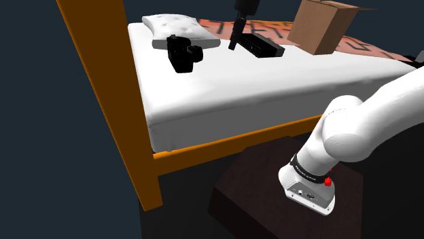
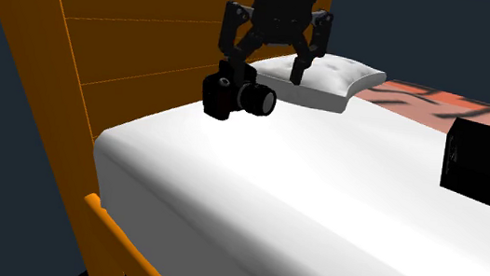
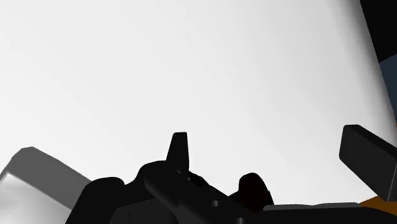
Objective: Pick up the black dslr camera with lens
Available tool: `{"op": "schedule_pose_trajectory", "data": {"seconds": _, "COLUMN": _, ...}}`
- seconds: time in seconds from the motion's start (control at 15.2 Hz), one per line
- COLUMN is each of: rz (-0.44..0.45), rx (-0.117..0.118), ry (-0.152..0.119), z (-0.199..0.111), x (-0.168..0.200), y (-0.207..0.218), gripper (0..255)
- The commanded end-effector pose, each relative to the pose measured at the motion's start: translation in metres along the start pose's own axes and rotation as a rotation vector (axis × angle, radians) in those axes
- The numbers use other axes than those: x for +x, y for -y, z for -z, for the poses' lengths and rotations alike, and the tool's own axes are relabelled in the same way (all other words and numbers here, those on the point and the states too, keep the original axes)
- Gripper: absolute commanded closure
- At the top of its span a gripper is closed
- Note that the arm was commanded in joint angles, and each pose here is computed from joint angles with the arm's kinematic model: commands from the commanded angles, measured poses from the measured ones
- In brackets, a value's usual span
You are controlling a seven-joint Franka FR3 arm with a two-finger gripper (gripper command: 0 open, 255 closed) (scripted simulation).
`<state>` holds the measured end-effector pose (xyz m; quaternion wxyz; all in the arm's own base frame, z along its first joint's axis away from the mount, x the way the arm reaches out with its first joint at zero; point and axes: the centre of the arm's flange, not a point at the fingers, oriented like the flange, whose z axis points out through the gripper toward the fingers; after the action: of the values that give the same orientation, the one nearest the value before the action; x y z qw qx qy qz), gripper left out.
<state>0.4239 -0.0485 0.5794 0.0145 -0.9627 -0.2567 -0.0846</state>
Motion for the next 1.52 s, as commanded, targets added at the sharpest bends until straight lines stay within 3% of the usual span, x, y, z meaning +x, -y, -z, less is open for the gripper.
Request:
{"op": "schedule_pose_trajectory", "data": {"seconds": 0.0, "rz": 0.095, "rx": 0.006, "ry": -0.024, "z": -0.009, "x": 0.019, "y": -0.019, "gripper": 0}}
{"op": "schedule_pose_trajectory", "data": {"seconds": 0.73, "rz": 0.571, "rx": 0.049, "ry": -0.144, "z": -0.055, "x": 0.132, "y": -0.069, "gripper": 0}}
{"op": "schedule_pose_trajectory", "data": {"seconds": 1.32, "rz": 0.571, "rx": 0.049, "ry": -0.144, "z": -0.095, "x": 0.125, "y": -0.069, "gripper": 0}}
{"op": "schedule_pose_trajectory", "data": {"seconds": 1.39, "rz": 0.571, "rx": 0.049, "ry": -0.144, "z": -0.095, "x": 0.125, "y": -0.069, "gripper": 255}}
{"op": "schedule_pose_trajectory", "data": {"seconds": 1.45, "rz": 0.571, "rx": 0.049, "ry": -0.144, "z": -0.095, "x": 0.125, "y": -0.069, "gripper": 255}}
